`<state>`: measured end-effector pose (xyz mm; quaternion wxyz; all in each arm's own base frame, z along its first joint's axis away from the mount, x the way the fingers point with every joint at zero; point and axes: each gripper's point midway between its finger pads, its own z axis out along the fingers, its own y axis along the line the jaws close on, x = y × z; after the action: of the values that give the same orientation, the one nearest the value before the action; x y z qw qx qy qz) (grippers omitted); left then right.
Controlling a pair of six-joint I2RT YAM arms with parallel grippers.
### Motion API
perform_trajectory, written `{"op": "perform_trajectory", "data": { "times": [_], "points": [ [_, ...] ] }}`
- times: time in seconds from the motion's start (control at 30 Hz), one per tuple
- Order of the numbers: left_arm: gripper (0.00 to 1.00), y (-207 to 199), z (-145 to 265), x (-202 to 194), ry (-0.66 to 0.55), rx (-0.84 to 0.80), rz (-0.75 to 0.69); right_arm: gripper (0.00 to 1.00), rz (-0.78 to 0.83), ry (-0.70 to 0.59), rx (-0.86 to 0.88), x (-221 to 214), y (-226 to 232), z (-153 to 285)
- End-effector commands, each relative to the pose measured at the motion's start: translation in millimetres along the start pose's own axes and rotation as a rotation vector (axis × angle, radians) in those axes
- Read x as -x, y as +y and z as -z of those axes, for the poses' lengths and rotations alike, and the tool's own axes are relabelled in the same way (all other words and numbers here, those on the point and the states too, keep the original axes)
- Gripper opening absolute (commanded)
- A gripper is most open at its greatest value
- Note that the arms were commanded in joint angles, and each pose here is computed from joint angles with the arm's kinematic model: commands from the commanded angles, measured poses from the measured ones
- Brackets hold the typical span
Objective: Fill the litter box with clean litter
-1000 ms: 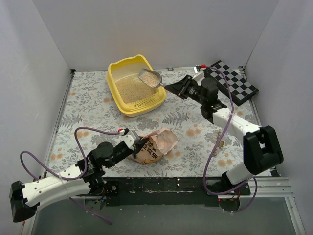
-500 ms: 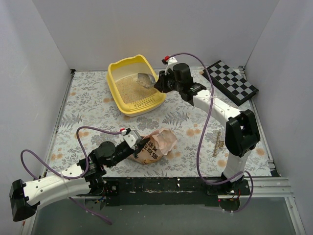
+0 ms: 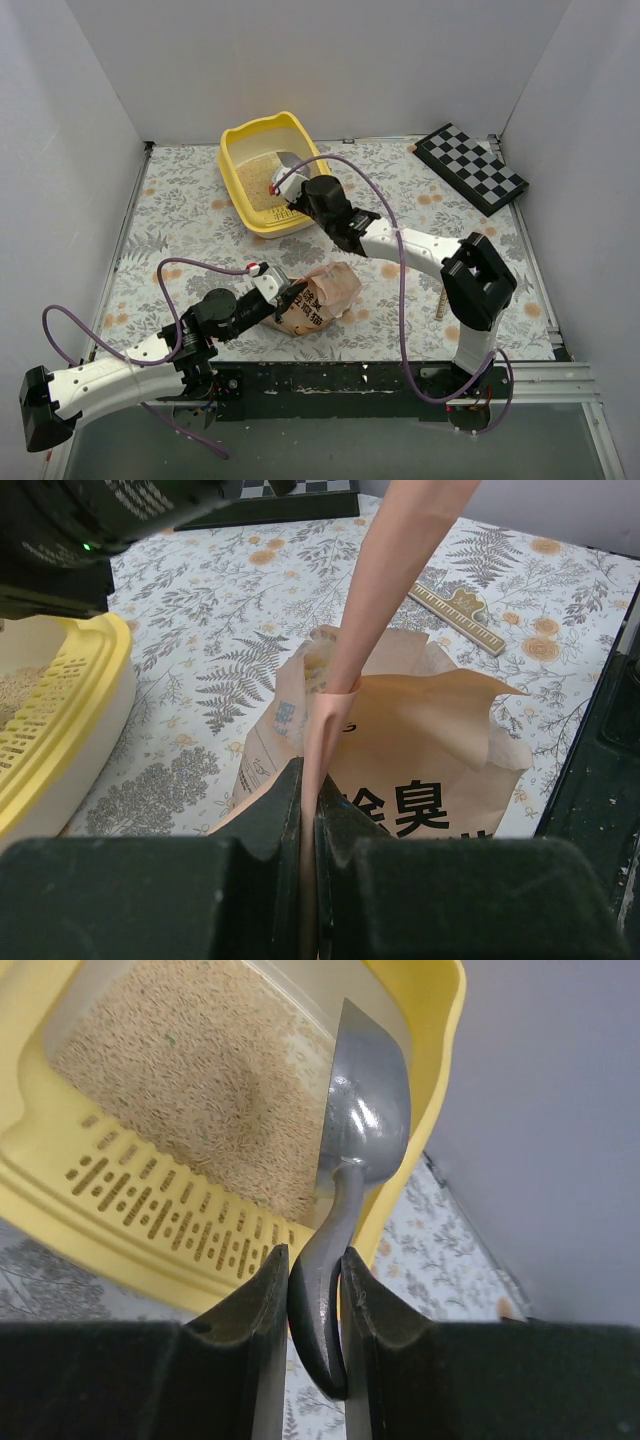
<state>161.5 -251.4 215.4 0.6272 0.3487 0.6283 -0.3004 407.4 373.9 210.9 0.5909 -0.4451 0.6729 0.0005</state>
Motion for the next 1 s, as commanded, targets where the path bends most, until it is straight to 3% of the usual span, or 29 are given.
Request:
{"op": "perform_trajectory", "data": {
  "times": [0.0,0.2,0.47,0.73,0.97],
  "points": [
    [0.00,-3.4,-0.4,15.7,-0.036,-0.019,-0.003,0.01,0.206,-0.105,-0.343,48.0,-61.8,22.6],
    [0.00,-2.9,1.4,19.1,-0.048,-0.018,-0.002,0.01,0.158,-0.149,-0.346,57.7,-65.2,50.8],
    [0.00,-6.0,-0.1,17.4,-0.038,-0.034,-0.002,0.01,-0.047,-0.147,-0.298,76.9,-101.9,145.5],
    [0.00,-1.9,1.2,18.2,-0.040,-0.012,-0.004,0.01,-0.359,-0.010,-0.030,65.9,-90.5,255.4],
    [0.00,2.2,0.5,15.5,-0.027,0.012,-0.005,0.01,-0.591,0.149,0.272,47.6,-39.1,325.7]
  ]
}}
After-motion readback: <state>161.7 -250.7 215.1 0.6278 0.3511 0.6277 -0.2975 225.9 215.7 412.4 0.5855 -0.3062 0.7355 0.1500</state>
